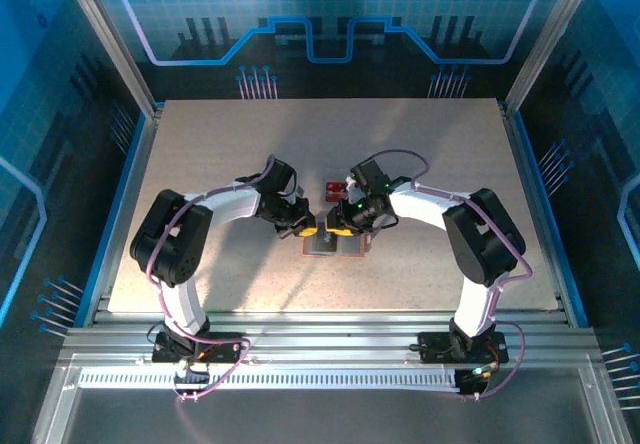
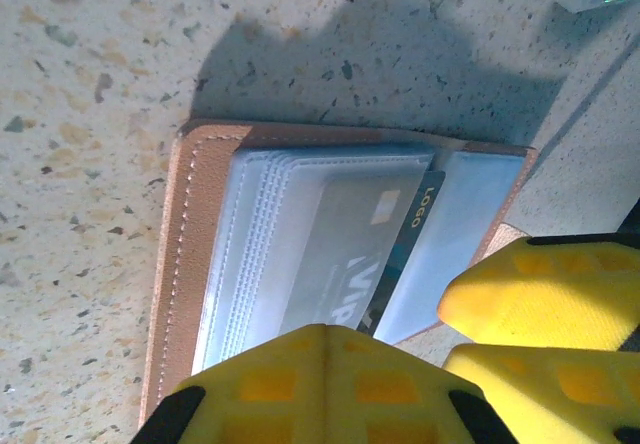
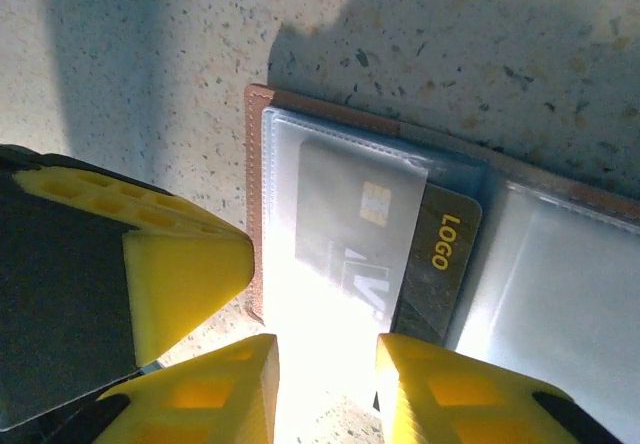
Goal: Take the credit cards out of the card holder
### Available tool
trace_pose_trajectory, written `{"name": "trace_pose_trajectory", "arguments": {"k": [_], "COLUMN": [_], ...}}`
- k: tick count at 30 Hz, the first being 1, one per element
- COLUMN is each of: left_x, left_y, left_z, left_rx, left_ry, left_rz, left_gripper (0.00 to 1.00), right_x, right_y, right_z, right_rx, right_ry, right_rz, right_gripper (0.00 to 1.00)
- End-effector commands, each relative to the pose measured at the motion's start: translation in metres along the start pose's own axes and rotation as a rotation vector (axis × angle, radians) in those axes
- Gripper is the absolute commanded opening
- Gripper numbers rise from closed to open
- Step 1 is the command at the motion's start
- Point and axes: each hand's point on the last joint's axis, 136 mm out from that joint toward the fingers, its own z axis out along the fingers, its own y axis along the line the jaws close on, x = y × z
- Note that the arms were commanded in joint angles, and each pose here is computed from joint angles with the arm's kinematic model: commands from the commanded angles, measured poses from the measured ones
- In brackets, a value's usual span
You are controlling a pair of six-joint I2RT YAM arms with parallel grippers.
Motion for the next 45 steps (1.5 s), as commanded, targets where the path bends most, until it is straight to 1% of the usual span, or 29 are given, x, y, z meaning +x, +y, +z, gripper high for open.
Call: {"name": "trace_pose_trajectory", "arguments": {"k": [1, 10, 15, 29, 36, 45], "left_x": [0.001, 0.004, 0.005, 0.011, 0.016, 0.017], "left_y": [0.010, 0.022, 0.027, 0.028, 0.028, 0.035], "left_z": [0.002, 0.012, 0.015, 0.018, 0.020, 0.019], "left_rx": [-0.047, -0.077, -0.096, -0.118, -0.127, -0.152], "left_ry": [0.018, 0.039, 0.047, 0.062, 0.065, 0.058], "left_rz": [-0.002, -0.019, -0.025, -0.014, -0.008, -0.014], "left_gripper": [0.00, 0.00, 0.00, 0.00, 0.00, 0.00], "right_x": [0.004, 0.009, 0.010, 0.015, 0.016, 0.017], "right_y": [-0.006, -0.019, -0.022, -0.032, -0.031, -0.032], "right_z": [-0.004, 0.001, 0.007, 0.016, 0.017, 0.014], "right_rx": [-0.019, -0.013, -0.023, -0.023, -0.053, -0.055], "right_ry": [0.003, 0.025, 0.033, 0.048, 0.039, 0.029], "right_rz": [0.030, 0.051, 0.061, 0.078, 0.090, 0.086], "right_gripper": [0.31, 0.30, 0.28, 0.25, 0.22, 0.16]}}
